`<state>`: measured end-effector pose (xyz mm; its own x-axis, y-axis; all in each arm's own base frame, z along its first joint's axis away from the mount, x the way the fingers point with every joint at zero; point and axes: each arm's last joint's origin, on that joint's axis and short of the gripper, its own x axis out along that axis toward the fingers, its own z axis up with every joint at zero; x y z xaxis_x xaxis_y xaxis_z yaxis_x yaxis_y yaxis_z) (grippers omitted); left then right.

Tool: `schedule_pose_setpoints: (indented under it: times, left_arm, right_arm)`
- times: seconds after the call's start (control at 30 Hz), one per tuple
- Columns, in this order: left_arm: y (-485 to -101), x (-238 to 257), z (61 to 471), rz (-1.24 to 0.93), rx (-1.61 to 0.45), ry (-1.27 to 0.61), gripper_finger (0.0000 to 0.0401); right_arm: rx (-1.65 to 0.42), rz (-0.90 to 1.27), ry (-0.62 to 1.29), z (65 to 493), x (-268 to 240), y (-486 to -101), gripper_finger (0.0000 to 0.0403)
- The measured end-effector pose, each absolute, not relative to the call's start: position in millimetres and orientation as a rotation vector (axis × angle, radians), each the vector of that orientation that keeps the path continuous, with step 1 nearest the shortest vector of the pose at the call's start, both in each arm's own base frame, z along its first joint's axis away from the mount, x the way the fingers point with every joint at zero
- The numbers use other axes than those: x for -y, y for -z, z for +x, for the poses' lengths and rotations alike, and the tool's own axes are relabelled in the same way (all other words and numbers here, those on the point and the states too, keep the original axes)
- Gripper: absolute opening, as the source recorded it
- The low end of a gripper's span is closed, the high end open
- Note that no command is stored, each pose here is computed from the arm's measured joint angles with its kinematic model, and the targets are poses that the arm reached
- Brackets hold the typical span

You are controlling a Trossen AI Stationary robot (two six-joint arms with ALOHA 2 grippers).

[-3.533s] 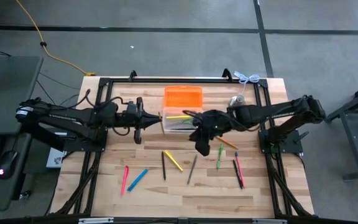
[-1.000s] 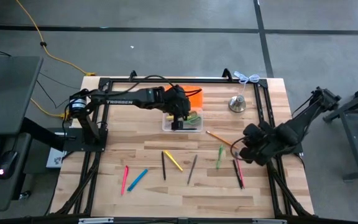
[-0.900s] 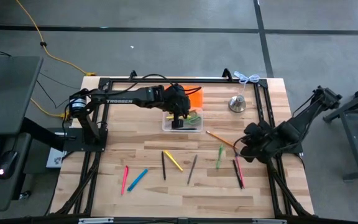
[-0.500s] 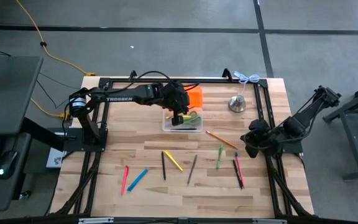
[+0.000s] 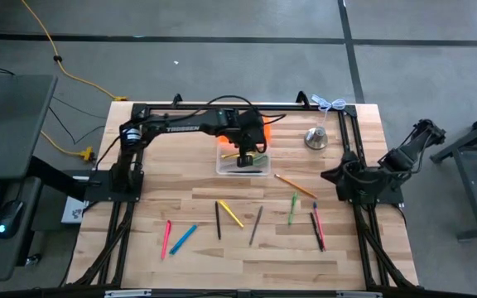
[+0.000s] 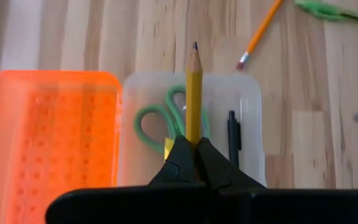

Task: Pick & place school supplies into a supply box
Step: Put the yellow pencil into the orange supply box

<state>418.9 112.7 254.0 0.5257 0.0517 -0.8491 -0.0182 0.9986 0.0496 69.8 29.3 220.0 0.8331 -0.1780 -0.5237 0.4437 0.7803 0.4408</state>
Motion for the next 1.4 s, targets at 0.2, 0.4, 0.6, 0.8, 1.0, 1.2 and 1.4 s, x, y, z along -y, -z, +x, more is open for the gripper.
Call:
schedule_pose_setpoints:
  times: [0.2, 0.4, 0.6, 0.8, 1.0, 1.2, 1.4]
  left_arm:
    - [-254.2, -113.5, 421.7, 0.044, -1.064, -0.028, 0.0010]
    - [-253.1, -113.4, 419.7, 0.047, -1.089, -0.037, 0.0010]
    - [-243.9, -113.6, 421.0, 0.036, -1.126, -0.032, 0.0010]
    - [-238.8, -114.2, 423.0, 0.035, -1.135, -0.031, 0.0010]
    - [-224.8, -114.7, 428.2, 0.011, -1.158, 0.003, 0.0010]
    - [-219.6, -114.7, 429.5, -0.001, -1.185, 0.016, 0.0010]
    - [-219.6, -114.7, 429.5, 0.000, -1.185, 0.019, 0.0010]
  right_arm:
    - [-0.404, 0.583, 0.338, 62.5, -22.6, -212.6, 0.0023]
    - [-0.330, 0.569, 0.339, 55.2, -15.7, -209.4, 0.0023]
    - [-0.268, 0.590, 0.341, 51.3, -12.0, -208.6, 0.0023]
    - [-0.240, 0.578, 0.334, 51.7, -12.0, -211.3, 0.0023]
    - [-0.267, 0.584, 0.294, 52.0, -13.4, -211.1, 0.0023]
    - [-0.292, 0.593, 0.257, 52.1, -14.6, -210.8, 0.0023]
    - [-0.321, 0.603, 0.208, 52.4, -16.3, -210.7, 0.0023]
